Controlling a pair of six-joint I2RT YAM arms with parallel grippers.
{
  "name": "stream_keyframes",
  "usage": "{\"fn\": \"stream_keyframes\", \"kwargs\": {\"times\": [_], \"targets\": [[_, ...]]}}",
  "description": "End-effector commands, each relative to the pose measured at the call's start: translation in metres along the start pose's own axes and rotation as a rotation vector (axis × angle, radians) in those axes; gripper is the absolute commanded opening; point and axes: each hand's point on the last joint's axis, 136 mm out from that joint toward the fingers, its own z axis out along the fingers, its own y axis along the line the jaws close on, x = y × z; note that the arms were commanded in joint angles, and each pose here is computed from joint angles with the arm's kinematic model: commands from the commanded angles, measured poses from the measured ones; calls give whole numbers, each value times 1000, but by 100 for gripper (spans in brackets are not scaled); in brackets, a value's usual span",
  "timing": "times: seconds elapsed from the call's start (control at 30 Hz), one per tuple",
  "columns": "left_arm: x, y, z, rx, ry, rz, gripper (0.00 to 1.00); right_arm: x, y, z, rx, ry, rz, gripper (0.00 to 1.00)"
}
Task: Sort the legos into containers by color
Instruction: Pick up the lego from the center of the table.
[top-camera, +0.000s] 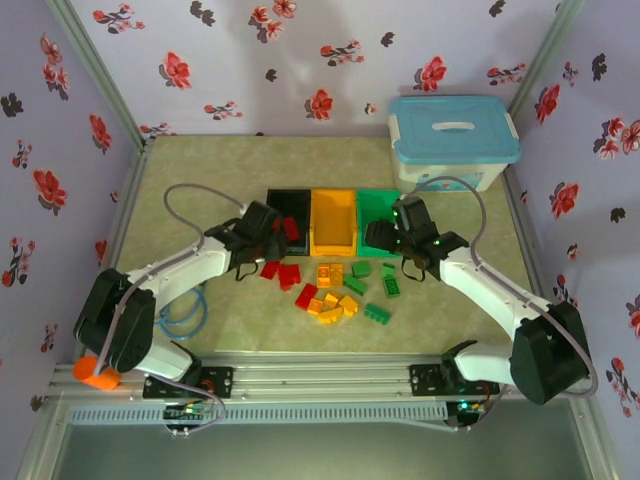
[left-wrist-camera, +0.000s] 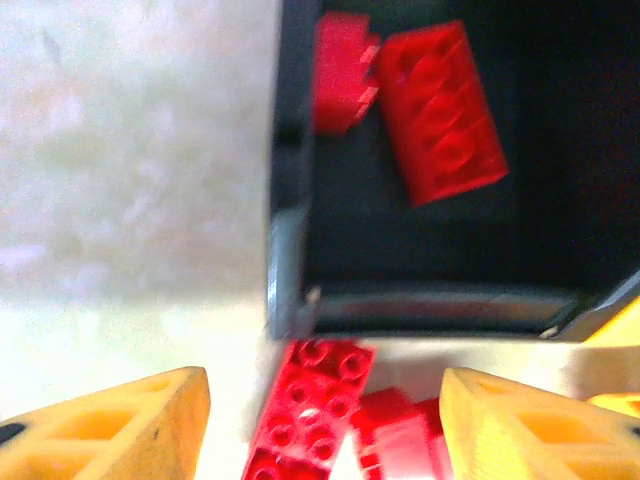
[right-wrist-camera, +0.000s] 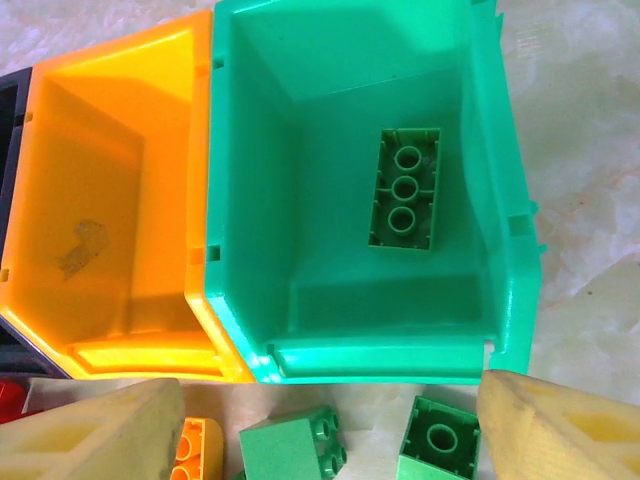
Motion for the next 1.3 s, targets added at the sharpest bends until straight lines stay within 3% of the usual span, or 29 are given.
{"fn": "stream_keyframes", "kwargs": {"times": [0.0,0.17,0.57,0.97,1.27], "targets": [[9,3,4,39,-15,-58,61,-7,13,3,-33,-10,-13,77],[30,7,19,36,36,-64,57,-6,18,8,-36,2,-19,77],[41,6,40,5,122,10,56,0,13,9,-16,3,-16,77],[56,-3,45,24,154,2,52,-2,14,9,-20,-2,-9,77],[70,15,50,-33,147,-28,53,-4,15,7,-21,-7,-14,77]]}}
